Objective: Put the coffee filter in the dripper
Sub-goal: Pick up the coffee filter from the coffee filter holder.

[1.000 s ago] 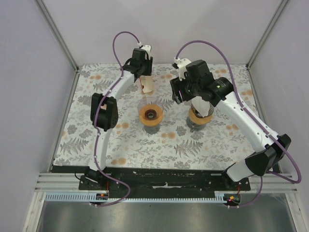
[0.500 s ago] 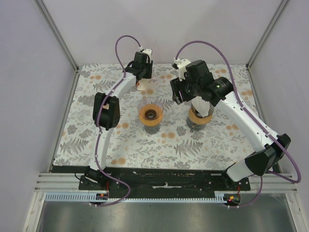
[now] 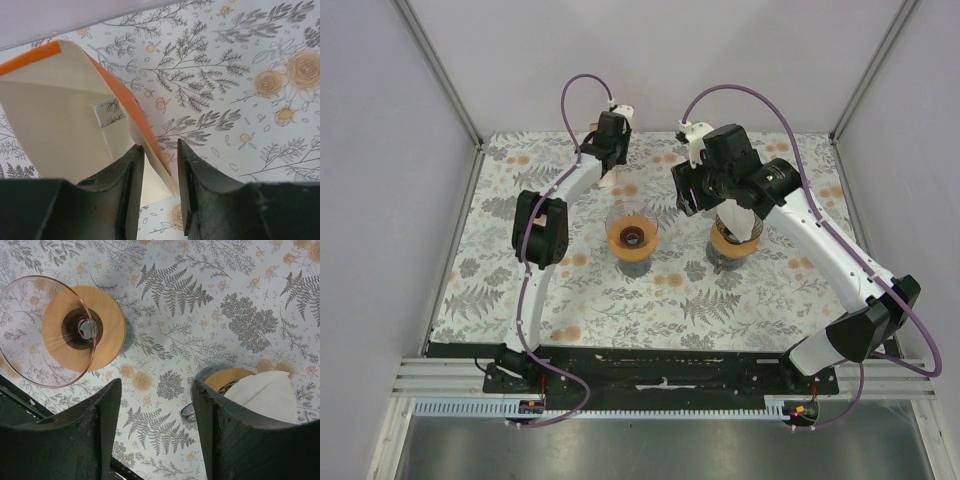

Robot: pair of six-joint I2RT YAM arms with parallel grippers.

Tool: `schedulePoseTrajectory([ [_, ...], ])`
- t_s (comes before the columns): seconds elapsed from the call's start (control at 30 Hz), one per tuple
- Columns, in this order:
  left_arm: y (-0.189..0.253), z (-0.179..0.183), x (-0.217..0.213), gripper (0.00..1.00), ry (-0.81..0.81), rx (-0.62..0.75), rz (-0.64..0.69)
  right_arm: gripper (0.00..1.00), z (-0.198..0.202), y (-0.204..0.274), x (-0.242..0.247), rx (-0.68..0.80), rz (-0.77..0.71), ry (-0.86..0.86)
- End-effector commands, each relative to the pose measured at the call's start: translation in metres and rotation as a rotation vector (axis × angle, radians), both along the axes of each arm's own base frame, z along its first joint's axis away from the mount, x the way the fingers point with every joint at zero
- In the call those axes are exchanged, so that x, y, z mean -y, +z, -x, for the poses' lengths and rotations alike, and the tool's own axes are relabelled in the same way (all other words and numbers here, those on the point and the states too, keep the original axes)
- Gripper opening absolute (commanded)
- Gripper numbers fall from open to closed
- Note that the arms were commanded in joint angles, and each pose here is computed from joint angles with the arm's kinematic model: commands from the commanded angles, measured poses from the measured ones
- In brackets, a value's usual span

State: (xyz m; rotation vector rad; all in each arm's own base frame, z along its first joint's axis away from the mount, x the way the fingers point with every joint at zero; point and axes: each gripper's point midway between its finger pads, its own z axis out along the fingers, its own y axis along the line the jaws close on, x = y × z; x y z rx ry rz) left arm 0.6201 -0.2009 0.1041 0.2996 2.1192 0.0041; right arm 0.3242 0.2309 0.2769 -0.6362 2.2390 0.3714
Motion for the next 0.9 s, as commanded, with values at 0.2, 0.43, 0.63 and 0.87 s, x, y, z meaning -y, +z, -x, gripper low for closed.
schedulePoseTrajectory([
  [0.2, 0.067, 0.004, -0.006, 0.4, -0.036, 0.127, 0.002, 0.65, -0.003, 0.021, -0.006, 0.041, -0.043, 0.017],
  [0.43, 0.102, 0.016, -0.009, 0.5, -0.059, 0.157, 0.001, 0.65, 0.0, 0.021, -0.005, 0.039, -0.044, 0.023],
  [0.63, 0.094, 0.016, -0.024, 0.52, -0.043, 0.125, 0.031, 0.65, 0.0, 0.02, -0.005, 0.04, -0.04, 0.028],
  [0.87, 0.071, 0.004, -0.032, 0.46, -0.023, 0.096, 0.068, 0.65, -0.002, 0.018, -0.005, 0.039, -0.033, 0.027],
])
